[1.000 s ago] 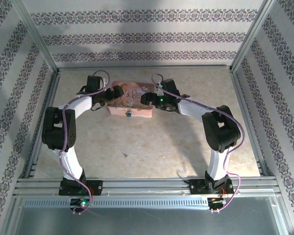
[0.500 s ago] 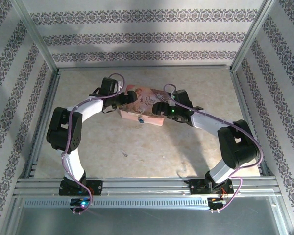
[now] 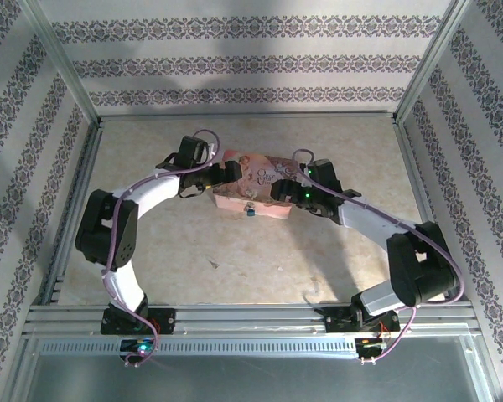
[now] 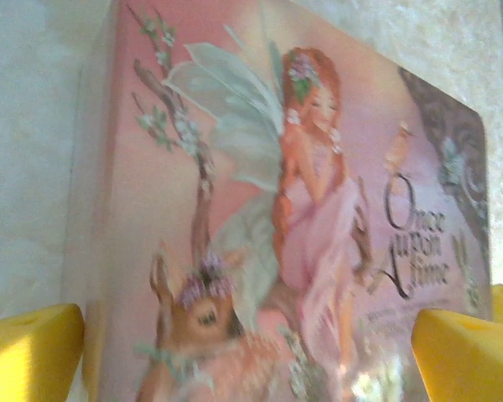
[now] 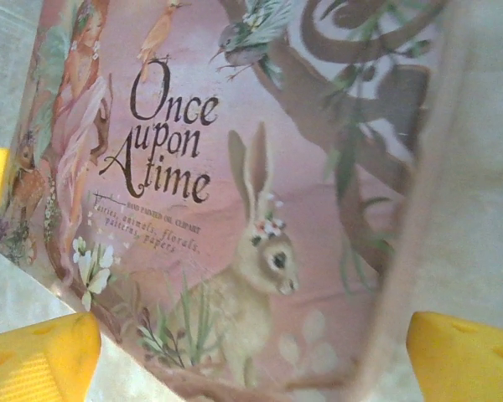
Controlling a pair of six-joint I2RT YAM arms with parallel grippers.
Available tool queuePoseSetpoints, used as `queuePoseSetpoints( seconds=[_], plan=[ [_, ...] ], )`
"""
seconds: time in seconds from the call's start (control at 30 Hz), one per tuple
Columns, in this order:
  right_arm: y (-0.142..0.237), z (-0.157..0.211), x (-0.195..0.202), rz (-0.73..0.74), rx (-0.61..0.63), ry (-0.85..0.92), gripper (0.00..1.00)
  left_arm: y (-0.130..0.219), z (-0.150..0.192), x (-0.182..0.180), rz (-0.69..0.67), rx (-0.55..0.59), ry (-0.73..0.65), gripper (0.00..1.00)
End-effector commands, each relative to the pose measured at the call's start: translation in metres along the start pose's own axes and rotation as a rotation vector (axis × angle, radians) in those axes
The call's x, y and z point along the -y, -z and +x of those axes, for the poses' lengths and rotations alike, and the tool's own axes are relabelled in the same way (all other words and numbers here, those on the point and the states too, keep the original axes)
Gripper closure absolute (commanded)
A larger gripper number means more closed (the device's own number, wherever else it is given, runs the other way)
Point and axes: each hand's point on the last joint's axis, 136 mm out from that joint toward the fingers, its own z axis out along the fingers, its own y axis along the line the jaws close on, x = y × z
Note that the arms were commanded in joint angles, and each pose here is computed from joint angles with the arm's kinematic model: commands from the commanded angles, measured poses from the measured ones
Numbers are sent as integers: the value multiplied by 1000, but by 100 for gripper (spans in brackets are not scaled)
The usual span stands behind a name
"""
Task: Unlock the padlock with the key
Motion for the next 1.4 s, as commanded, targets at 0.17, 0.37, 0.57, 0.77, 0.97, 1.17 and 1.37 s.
queuePoseSetpoints(
  seconds=[0.17,0.37,0.57,0.77,0.97,1.17,1.37],
  plan=[
    [55,7,7,176,-26,159,8,77,-9,-2,-26,151,-33,1],
    [73,37,-42,122,-118,362,19,120,2,-23,-126,267,-39,1],
    [66,83,-89,76,-270,569,25,159,18,-73,-296,420,88,1],
    [39,136,-124,20,-461,696,31,193,34,-115,-297,543,294,1],
    [12,178,-138,38,-607,885,34,203,48,-141,-306,555,390,1],
    [-6,207,-145,73,-728,1062,37,209,49,-152,-311,575,432,1],
    [-23,222,-149,91,-792,1147,40,210,49,-155,-304,579,450,1]
  ],
)
